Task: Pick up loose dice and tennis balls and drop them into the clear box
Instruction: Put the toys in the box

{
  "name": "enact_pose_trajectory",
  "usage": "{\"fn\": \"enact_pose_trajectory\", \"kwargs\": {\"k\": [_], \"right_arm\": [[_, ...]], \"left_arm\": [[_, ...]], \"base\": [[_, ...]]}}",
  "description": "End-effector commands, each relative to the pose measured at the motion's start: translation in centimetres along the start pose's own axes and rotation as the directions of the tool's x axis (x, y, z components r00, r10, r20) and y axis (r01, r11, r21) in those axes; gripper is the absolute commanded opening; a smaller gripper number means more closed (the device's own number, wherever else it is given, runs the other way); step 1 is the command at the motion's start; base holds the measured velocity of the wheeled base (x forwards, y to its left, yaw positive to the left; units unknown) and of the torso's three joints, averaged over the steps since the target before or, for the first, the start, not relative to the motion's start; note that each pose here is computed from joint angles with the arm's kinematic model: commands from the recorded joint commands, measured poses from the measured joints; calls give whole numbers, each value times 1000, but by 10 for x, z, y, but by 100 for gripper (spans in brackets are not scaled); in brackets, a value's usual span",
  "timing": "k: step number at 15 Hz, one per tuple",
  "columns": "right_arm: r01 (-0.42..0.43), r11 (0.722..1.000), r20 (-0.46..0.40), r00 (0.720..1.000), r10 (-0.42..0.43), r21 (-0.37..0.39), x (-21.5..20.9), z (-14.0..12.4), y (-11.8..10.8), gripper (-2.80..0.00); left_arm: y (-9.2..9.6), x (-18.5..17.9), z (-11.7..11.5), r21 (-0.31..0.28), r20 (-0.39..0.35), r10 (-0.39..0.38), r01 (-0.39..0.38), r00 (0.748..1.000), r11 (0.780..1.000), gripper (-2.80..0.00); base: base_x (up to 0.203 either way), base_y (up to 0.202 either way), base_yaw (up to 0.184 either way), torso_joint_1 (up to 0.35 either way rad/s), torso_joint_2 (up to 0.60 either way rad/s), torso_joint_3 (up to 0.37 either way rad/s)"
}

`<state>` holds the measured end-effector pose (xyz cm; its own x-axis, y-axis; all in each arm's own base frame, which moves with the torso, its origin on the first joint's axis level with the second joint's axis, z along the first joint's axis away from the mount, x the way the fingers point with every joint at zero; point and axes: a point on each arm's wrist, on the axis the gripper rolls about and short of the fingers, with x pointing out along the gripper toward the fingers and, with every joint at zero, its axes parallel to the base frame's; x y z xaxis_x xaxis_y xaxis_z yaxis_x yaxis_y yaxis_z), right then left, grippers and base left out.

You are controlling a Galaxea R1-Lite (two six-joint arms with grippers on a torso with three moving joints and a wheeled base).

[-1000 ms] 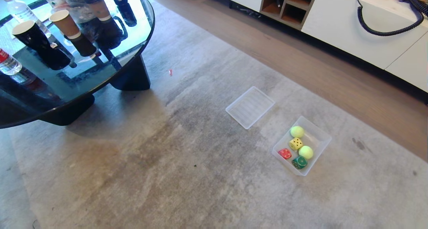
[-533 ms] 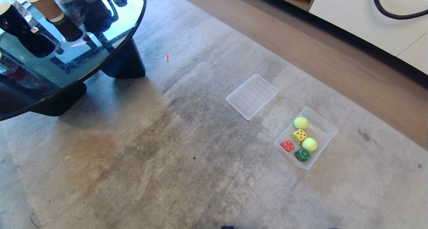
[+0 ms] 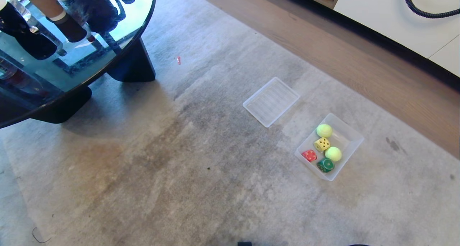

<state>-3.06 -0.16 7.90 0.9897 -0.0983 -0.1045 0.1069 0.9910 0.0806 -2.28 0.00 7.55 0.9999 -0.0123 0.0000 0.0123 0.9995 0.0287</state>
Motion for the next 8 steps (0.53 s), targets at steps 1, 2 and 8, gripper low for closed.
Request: {"fn": "enact_pose_trajectory", "kwargs": {"k": [1,2,8], "right_arm": [[1,1000,-1,1000,-1,0,0,0,0,-280],[1,1000,-1,1000,-1,0,0,0,0,-280],[1,1000,-1,1000,-1,0,0,0,0,-280]], "left_arm": [[0,0,0,0,0,0,0,1000,1000,-280],[0,0,0,0,0,0,0,1000,1000,-280],[0,0,0,0,0,0,0,1000,1000,-280]], "base": [[0,0,0,7,-2,-27],[0,0,0,4,-2,-91],[0,0,0,1,1,-185]]}}
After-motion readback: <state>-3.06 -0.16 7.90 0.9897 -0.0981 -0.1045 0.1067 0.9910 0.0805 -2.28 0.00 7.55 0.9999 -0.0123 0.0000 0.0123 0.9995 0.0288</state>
